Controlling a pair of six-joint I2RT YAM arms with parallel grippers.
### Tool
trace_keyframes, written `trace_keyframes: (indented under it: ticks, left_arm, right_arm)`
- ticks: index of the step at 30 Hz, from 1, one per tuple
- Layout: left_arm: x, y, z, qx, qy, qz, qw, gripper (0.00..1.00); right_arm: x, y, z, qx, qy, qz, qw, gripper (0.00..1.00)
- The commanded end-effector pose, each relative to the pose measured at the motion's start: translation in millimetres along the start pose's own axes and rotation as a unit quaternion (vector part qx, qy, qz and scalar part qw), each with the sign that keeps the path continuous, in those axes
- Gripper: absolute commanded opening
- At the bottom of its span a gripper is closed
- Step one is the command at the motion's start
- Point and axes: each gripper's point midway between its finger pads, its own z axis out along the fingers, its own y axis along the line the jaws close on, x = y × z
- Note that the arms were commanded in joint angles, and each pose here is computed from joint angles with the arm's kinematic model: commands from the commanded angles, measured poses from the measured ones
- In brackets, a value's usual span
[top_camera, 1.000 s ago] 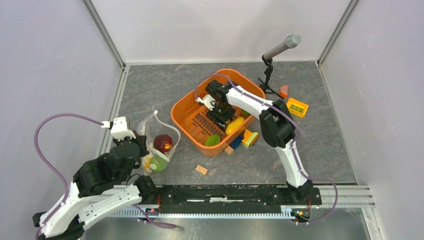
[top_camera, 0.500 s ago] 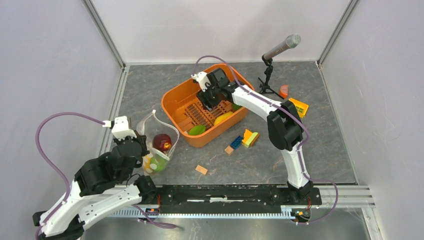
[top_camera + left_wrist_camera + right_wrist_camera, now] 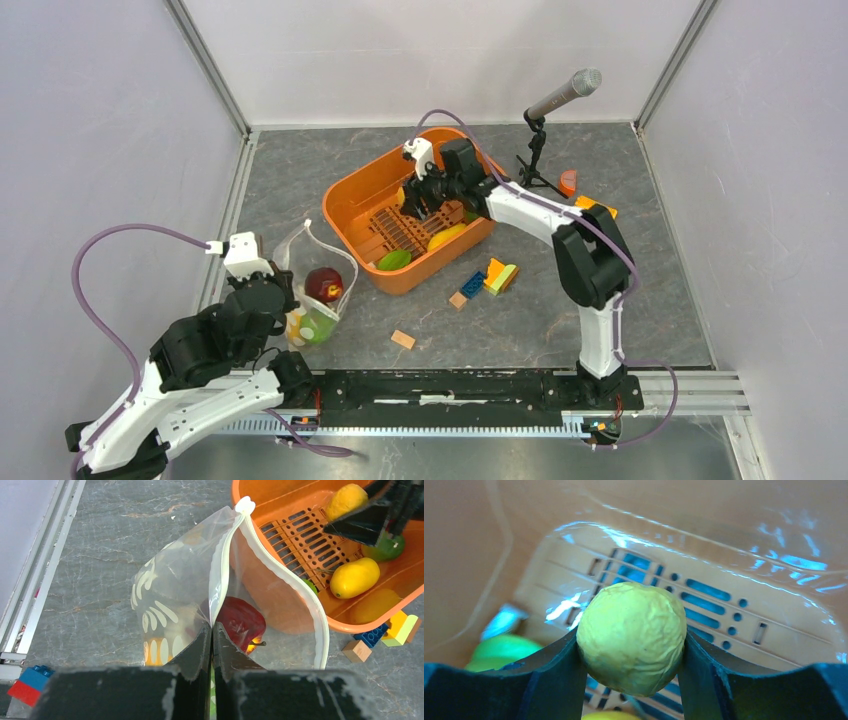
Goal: Place the food in the zip-top bag and seal the zipper
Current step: Pick up the fake fruit from the bin, then place the fake fruit in the zipper food storage bag.
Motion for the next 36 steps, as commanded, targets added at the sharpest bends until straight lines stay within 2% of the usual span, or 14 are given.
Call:
trace_keyframes:
  ticks: [1, 6, 14, 19, 29, 33, 36]
  left_arm:
    - [-7, -4, -1, 0.000, -0.010, -0.036, 0.999, 0.06]
    - [-6, -19, -3, 0.036, 0.006, -0.046, 0.998, 0.06]
    - [5, -50, -12, 0.115, 0.049, -0.060, 0.990, 0.07]
    - [10, -64, -20, 0.159, 0.067, -0.069, 0.983, 0.07]
    - [13, -68, -26, 0.174, 0.088, -0.062, 0.979, 0.09]
    - [10, -72, -28, 0.178, 0.092, -0.071, 0.977, 0.08]
    - [3, -76, -33, 0.192, 0.088, -0.087, 0.974, 0.08]
  right_arm:
    - [-90, 56, -58, -0.097, -0.168, -0.073, 0.978, 0.05]
    - [-105, 111, -99, -0.159, -0.223, -0.114, 0.955, 0.05]
    - [-95, 213, -124, -0.217, -0.206, -0.180, 0.937, 0.08]
    - [-79, 261, -126, -0.240, -0.198, -0.182, 0.933, 0.08]
    - [-46, 298, -105, -0.213, -0.140, -0.199, 0.946, 0.12]
    - [-46, 286, -88, -0.150, -0.111, -0.201, 0.962, 0.14]
    - [-43, 271, -78, -0.103, -0.089, -0.189, 0.972, 0.22]
